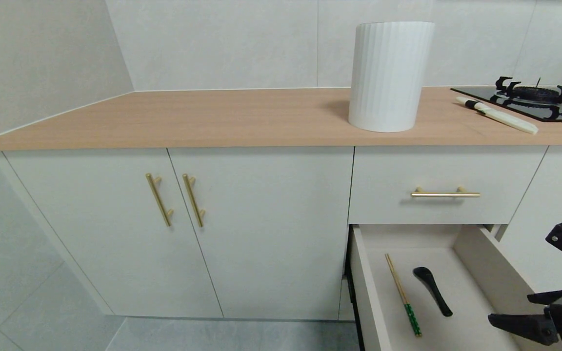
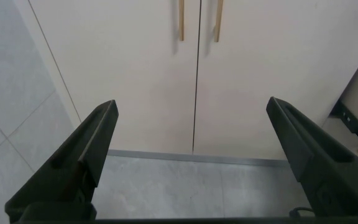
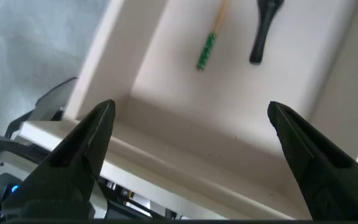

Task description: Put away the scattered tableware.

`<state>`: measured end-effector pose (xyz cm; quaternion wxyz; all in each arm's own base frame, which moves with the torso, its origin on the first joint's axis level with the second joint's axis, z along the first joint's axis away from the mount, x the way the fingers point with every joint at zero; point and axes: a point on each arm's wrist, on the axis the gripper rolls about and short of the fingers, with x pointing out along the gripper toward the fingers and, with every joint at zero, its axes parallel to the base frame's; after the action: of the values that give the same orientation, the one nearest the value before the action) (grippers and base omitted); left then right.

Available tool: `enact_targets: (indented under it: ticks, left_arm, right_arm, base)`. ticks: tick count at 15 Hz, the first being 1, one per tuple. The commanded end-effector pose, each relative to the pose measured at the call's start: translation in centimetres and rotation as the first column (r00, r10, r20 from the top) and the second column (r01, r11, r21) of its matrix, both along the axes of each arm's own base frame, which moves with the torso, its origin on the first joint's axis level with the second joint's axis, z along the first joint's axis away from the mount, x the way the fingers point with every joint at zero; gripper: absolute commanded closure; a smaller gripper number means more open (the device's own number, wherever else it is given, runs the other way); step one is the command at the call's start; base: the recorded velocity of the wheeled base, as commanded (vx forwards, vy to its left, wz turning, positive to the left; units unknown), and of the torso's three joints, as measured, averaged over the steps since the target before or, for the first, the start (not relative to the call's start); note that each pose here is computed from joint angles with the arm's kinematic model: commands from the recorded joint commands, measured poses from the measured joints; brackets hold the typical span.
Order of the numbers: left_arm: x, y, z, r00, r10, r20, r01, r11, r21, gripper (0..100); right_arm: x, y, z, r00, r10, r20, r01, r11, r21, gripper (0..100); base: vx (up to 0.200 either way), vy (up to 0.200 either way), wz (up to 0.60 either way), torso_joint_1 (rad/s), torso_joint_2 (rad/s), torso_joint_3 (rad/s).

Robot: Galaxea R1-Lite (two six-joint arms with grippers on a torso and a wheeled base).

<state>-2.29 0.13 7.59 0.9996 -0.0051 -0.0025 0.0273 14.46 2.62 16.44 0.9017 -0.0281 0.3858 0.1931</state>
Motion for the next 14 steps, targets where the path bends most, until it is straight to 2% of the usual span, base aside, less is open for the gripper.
enact_targets:
  ticks: [1, 8, 11, 14]
  left_arm:
    - [0.0, 0.0, 0.0, 1.0, 0.001, 0.0, -0.001, 1.0, 0.001, 0]
    - [0.0, 0.0, 0.0, 1.0, 0.001, 0.0, -0.001, 1.0, -0.001, 0]
    - [0.0, 0.0, 0.0, 1.0, 0.001, 0.0, -0.001, 1.0, -0.001, 0]
    - [0.0, 0.0, 0.0, 1.0, 0.001, 0.0, -0.001, 1.0, -0.001, 0]
  right_arm:
    - [-0.5, 0.2, 0.3, 0.999, 0.03, 0.018, -0.03, 1.0, -0.008, 0]
    - [-1.4, 1.5, -1.2, 0.98, 0.166, -0.111, -0.173, 0.984, -0.052, 0]
    - [-0.2, 2.5, -3.6, 0.946, 0.197, -0.257, -0.221, 0.973, -0.07, 0]
    - [1.5, 3.2, -5.5, 0.917, 0.17, -0.362, -0.22, 0.97, -0.102, 0]
  base:
    - [-0.2, 0.0, 0.0, 0.007, 0.0, 0.002]
    - [-0.2, 0.0, 0.0, 0.002, 0.0, 0.002]
    - [0.0, 0.0, 0.0, 0.0, 0.0, 0.0]
    - [0.0, 0.0, 0.0, 0.0, 0.0, 0.0]
